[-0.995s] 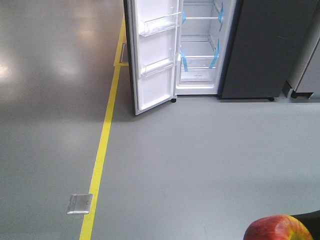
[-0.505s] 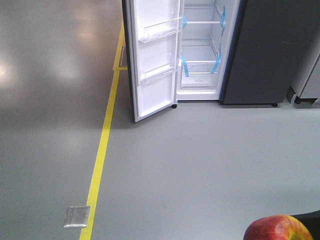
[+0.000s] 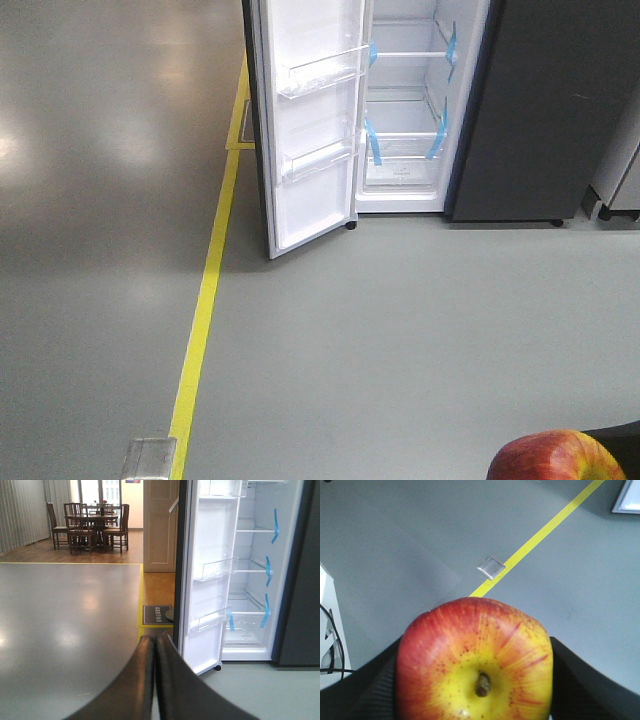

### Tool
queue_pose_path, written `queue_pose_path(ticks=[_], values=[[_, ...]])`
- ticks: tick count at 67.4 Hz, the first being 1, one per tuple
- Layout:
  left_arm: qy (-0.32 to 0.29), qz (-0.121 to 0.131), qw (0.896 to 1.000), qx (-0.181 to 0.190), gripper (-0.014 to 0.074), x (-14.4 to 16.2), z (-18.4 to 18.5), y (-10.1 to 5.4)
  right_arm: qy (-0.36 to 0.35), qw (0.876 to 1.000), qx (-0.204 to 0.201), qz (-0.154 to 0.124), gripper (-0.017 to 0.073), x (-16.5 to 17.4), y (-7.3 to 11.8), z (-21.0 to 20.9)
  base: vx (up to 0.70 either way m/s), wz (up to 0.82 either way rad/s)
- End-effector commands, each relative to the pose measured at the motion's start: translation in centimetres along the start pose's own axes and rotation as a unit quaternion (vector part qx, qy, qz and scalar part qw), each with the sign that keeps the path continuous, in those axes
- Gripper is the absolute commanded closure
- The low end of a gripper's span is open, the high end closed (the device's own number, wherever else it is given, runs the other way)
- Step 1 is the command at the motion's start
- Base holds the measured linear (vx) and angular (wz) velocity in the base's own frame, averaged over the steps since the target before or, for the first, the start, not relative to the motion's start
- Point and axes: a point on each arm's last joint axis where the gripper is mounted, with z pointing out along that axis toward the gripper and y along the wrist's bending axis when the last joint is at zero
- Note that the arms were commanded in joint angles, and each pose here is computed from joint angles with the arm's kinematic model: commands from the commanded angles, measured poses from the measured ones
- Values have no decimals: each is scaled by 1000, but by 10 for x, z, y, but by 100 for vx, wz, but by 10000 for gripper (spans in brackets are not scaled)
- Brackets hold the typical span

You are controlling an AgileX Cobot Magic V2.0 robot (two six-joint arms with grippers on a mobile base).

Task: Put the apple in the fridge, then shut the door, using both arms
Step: 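Continue driving up to the fridge door with the apple held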

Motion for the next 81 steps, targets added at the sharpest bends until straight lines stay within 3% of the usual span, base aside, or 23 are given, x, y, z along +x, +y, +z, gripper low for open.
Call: queue_pose_path(ticks=[1,81], values=[[-32,-5,999,1,598,2,0,0,-47,999,-3,-2,391,-12,2,-6,14,2],[-32,-5,999,1,598,2,0,0,-45,999,-4,-2,391,-12,2,-6,12,1]])
